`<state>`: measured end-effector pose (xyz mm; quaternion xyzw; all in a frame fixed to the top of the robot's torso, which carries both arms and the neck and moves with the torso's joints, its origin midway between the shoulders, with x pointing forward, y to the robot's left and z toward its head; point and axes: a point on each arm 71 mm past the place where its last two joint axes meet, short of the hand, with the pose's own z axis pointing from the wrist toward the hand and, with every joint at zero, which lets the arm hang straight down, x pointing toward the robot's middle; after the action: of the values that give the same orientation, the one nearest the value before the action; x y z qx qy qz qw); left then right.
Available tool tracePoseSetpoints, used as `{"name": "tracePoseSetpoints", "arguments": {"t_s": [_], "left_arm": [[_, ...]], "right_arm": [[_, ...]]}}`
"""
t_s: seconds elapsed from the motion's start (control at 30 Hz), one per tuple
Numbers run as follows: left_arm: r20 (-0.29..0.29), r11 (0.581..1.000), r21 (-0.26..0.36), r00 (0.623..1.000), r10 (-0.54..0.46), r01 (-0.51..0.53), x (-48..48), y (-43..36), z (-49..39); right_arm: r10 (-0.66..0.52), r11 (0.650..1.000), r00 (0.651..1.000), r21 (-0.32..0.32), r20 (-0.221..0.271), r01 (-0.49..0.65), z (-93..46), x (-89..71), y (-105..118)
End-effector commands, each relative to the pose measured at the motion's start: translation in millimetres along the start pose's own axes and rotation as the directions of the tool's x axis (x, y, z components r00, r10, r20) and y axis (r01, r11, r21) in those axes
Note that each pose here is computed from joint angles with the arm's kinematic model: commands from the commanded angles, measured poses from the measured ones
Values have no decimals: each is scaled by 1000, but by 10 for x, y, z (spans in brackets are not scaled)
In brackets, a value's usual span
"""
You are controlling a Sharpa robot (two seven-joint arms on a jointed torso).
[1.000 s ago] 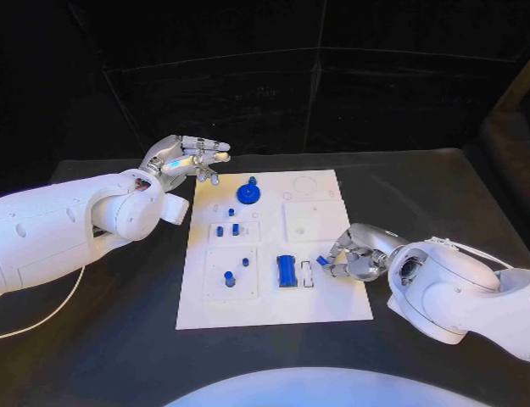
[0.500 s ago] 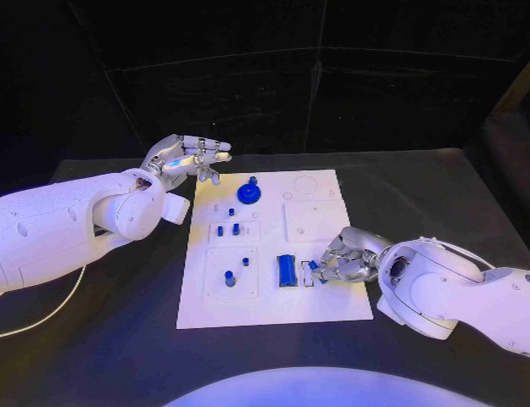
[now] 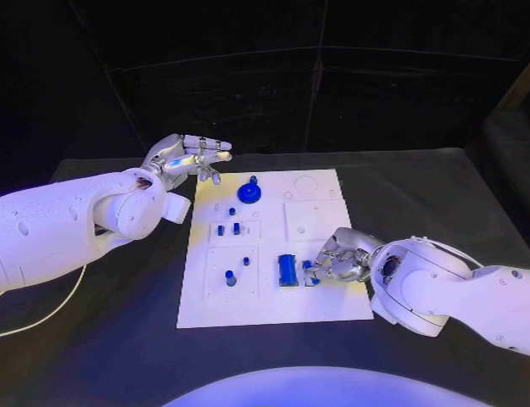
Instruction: Assemble the parts on the task board
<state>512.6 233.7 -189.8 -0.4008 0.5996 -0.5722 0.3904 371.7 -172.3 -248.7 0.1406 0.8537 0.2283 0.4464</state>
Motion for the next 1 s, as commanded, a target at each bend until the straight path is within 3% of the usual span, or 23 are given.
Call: {"name": "tracePoseSetpoints", "arguments": {"t_s": [0.03, 0.27, 0.67, 1.0], "left_arm": [[-9, 1000, 6, 1000, -6, 6, 14, -16, 7], [-7, 1000, 7, 1000, -5, 6, 12, -16, 7], [-6, 1000, 8, 1000, -5, 5, 11, -16, 8], [-6, 1000, 7, 1000, -5, 5, 7, -15, 9]], "right_arm": [[8, 1000, 1000, 0, -5, -8, 3, 9, 19], [-14, 1000, 999, 14, -34, 14, 11, 31, 15], [-31, 999, 1000, 25, -1, 31, 20, 8, 8], [-37, 999, 999, -9, -6, 37, -8, 6, 21]]}}
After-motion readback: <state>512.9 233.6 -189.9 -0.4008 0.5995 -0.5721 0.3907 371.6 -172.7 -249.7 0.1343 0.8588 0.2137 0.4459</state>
